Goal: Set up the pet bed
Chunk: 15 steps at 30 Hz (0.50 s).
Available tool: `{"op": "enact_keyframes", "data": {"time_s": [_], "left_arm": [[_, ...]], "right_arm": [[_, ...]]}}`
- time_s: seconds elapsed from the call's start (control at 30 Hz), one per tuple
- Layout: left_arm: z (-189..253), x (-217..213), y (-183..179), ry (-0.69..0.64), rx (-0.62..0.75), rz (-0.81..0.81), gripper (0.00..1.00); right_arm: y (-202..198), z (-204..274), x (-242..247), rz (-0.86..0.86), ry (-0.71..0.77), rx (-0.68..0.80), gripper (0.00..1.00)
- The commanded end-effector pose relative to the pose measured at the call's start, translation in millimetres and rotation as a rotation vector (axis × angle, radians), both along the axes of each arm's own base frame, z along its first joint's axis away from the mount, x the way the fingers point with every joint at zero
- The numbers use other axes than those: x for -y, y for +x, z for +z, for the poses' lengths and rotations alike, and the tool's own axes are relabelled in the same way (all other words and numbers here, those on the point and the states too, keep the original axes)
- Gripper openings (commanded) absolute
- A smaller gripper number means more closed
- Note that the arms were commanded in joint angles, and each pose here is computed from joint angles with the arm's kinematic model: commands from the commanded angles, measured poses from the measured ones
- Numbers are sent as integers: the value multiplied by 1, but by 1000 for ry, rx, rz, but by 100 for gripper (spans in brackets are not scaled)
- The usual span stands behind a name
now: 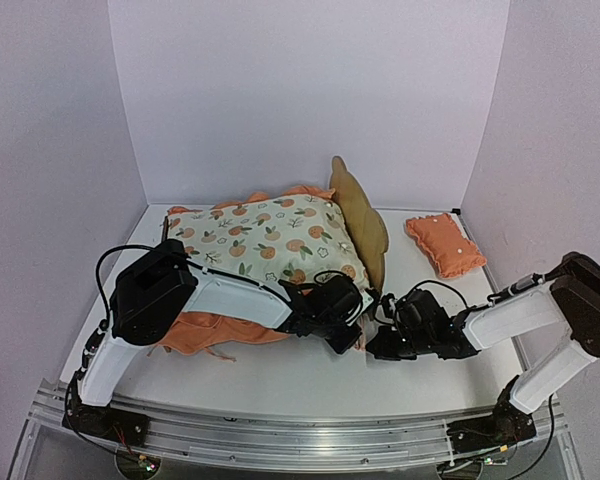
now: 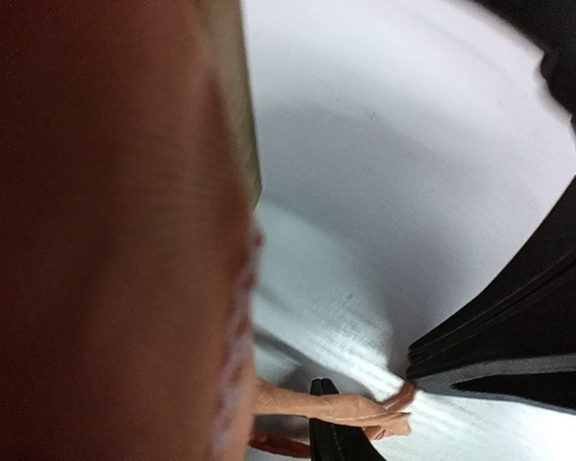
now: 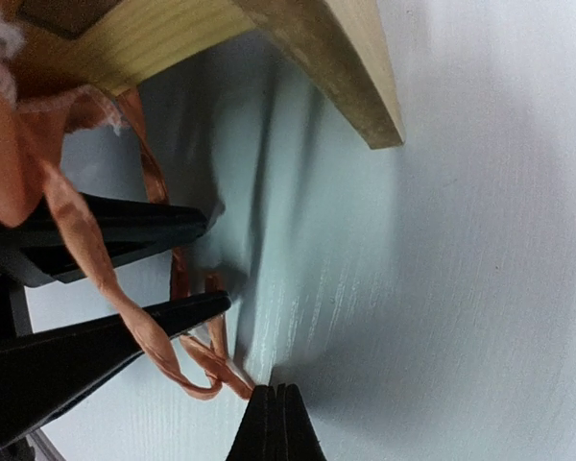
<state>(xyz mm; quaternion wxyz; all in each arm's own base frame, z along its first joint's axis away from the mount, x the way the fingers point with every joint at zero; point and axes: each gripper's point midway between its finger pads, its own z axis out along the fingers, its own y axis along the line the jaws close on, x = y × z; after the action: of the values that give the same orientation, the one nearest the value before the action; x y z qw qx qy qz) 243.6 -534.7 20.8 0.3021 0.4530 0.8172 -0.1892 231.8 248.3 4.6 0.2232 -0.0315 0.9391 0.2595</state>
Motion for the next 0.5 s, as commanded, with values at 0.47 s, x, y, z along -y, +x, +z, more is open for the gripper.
{"op": "enact_keyframes", "data": {"time_s": [0.47], "left_arm": [[-31, -9, -32, 92, -133, -11, 15]], "right_arm": [[9, 22, -15, 37, 55, 59, 0]]}}
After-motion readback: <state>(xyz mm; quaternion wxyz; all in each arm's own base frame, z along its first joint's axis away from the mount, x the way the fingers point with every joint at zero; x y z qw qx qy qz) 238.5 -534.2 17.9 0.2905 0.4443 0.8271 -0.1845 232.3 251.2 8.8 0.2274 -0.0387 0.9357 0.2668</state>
